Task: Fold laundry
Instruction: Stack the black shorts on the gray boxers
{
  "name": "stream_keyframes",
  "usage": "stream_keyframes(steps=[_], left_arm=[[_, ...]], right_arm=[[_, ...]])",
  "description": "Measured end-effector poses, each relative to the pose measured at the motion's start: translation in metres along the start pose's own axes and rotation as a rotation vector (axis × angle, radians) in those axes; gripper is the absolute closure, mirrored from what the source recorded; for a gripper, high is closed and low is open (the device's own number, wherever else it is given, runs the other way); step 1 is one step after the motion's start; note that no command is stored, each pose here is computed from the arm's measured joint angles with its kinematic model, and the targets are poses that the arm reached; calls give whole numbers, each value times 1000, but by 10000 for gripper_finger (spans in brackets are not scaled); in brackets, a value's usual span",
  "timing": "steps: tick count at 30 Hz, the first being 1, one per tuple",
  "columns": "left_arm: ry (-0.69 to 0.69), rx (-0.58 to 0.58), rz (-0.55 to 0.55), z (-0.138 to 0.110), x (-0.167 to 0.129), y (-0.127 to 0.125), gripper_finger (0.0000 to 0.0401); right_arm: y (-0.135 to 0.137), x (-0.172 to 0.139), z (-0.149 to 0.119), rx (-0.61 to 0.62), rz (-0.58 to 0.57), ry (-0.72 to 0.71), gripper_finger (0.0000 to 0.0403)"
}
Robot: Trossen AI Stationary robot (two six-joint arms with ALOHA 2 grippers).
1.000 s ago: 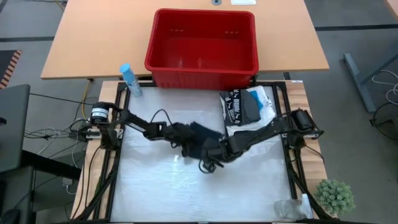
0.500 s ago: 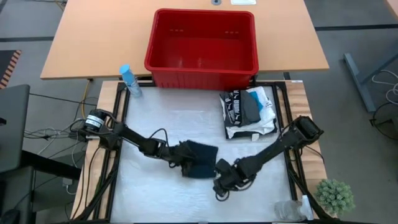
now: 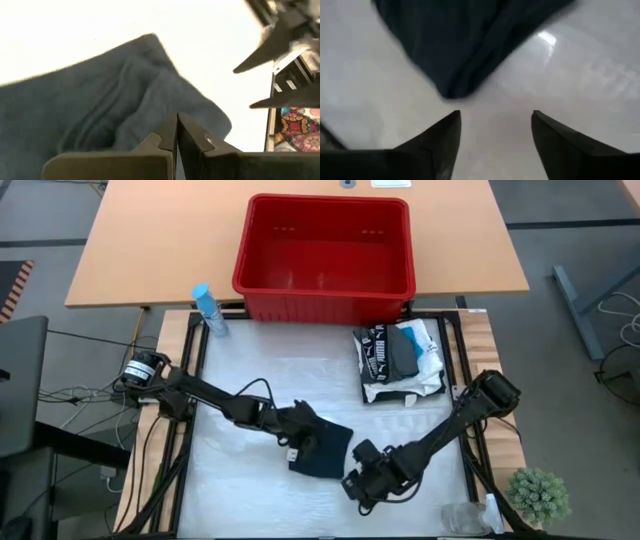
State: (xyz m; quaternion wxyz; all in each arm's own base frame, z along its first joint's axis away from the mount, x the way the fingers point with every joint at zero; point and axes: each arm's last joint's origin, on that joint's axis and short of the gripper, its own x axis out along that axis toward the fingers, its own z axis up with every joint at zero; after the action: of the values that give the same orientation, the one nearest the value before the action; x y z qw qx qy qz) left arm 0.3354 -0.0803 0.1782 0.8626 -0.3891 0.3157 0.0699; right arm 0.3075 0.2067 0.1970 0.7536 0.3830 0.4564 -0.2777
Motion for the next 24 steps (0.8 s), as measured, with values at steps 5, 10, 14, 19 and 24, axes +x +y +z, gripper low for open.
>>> stream_keyframes(steps=[5, 10, 14, 19, 24], left_arm=[[-8, 113, -5, 9, -1, -1, 401], [59, 188, -3, 18, 0, 11, 401], [83, 241, 11, 20, -1, 17, 401], [98, 276, -8, 25, -1, 21, 401], [115, 299, -16, 25, -1, 22, 401]], right_arm=[[1, 3, 13, 214, 18, -125, 118], [6, 6, 23, 318, 75, -172, 115], [6, 21, 21, 361, 48, -137, 115], [11, 45, 14, 423, 70, -121, 115], [6, 65, 14, 449, 8, -112, 115]])
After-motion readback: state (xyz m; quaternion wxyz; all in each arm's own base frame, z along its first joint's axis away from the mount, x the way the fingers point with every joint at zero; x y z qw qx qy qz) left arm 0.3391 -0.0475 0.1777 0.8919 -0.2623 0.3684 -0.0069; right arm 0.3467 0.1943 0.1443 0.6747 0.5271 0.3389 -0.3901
